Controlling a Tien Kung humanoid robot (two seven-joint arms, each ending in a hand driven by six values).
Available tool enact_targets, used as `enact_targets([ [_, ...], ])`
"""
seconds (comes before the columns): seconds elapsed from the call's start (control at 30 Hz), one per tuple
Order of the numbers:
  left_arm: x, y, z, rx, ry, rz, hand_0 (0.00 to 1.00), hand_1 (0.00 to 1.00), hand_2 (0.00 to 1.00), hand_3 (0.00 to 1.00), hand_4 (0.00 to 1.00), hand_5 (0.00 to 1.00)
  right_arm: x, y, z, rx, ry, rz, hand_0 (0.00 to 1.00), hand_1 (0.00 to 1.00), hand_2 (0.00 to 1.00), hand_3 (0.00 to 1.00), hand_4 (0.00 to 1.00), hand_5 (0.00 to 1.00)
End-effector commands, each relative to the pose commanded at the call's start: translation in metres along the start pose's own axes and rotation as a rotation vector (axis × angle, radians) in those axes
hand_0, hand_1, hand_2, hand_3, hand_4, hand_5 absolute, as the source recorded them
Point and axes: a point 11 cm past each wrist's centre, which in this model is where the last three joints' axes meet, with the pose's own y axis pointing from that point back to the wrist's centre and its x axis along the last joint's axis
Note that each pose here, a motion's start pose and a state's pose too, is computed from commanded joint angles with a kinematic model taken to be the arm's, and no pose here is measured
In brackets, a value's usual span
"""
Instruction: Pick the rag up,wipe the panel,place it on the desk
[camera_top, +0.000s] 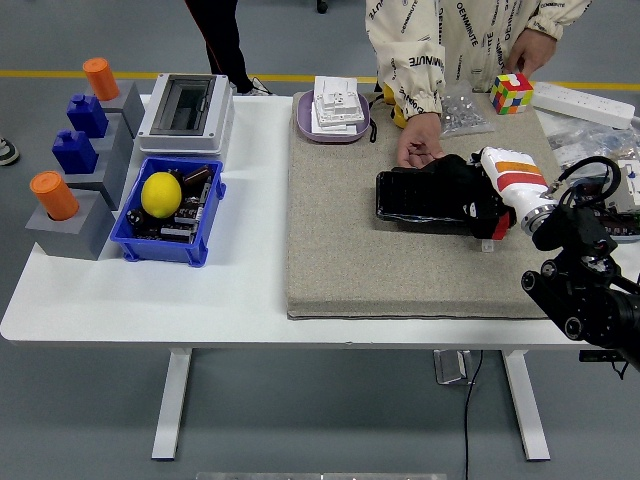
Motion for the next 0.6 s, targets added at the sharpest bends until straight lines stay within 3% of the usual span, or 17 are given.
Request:
enact_targets([
  [0.3,0.001,0.0,-0.002,0.003,-0.004,0.002,0.644,0.694,0.734,0.565,0.598,0.473,0.01,0.008,0.037,-0.078,0.012,0.019,0.203,0.32,0.392,0.392,0.971,0.01],
  [0.6,0.001,0.0,-0.002,0.003,-0.007,0.002,0.643,0.693,0.734,0.565,0.598,0.473,0.015,0.011,0.052,-0.107,0.021,0.025,0.203,0.319,0.392,0.393,0.971,0.011],
])
